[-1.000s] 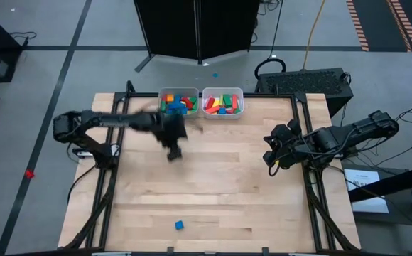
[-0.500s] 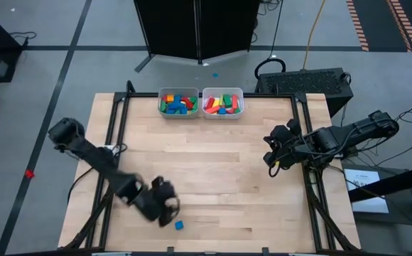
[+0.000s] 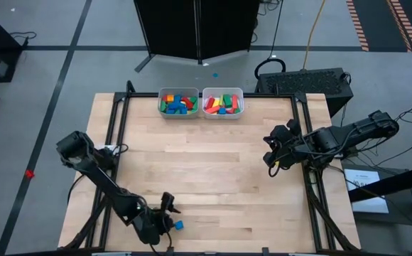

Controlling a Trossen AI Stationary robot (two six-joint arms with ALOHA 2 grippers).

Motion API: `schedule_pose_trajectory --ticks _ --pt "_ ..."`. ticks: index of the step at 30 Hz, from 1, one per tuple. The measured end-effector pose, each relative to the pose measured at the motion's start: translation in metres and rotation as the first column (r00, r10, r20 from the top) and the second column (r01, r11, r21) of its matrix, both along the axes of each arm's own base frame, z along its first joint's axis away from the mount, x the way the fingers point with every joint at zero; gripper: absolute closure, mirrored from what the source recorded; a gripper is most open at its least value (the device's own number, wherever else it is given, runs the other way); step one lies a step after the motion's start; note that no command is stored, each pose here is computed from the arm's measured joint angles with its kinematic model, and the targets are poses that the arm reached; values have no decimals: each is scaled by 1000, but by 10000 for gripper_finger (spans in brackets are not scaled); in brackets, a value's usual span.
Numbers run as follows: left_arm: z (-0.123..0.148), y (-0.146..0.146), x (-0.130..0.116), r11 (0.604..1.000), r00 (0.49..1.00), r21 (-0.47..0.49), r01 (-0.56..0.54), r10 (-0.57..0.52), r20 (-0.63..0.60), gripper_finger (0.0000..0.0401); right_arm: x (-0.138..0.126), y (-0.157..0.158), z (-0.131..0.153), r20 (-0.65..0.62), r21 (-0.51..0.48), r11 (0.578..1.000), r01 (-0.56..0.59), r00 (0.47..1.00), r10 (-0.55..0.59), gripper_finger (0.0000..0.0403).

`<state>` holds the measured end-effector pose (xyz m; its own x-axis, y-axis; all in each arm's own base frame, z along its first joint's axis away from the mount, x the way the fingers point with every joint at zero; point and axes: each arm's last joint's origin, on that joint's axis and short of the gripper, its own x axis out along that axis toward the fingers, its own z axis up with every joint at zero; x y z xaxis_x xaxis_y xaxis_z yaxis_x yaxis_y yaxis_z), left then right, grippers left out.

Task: Sort blocks by size
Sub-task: Put the blue triangular block into the gray bin

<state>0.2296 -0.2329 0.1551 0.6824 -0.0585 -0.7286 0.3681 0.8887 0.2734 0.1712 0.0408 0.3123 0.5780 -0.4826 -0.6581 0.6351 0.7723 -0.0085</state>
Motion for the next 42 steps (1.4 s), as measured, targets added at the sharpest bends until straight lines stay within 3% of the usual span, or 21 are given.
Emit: schedule_pose_trajectory --ticks 7,14,19,26,29,34,42 --pt "-7 -1 6 985 983 -96 144 -153 -98 147 1 0 1 19 8 1000 2 1000 -2 403" --pt "-8 0 13 960 958 -4 280 -280 -62 147 2 1 1 23 10 1000 4 1000 -4 403" --pt "-21 4 23 950 946 -47 307 -311 -94 147 2 0 1 22 9 1000 3 1000 -4 403" --pt "-39 1 36 895 894 -11 445 -445 -57 147 1 0 1 19 6 1000 0 1000 0 403" --pt "-47 4 42 892 889 -35 451 -452 -72 150 1 0 1 18 6 1000 1 1000 -1 403" --pt "-55 9 47 875 869 -135 465 -480 -120 185 1 0 1 16 6 1000 1 1000 -1 403" --pt "-57 20 54 866 861 -189 462 -489 -139 268 1 0 1 18 8 1000 4 1000 -4 403"
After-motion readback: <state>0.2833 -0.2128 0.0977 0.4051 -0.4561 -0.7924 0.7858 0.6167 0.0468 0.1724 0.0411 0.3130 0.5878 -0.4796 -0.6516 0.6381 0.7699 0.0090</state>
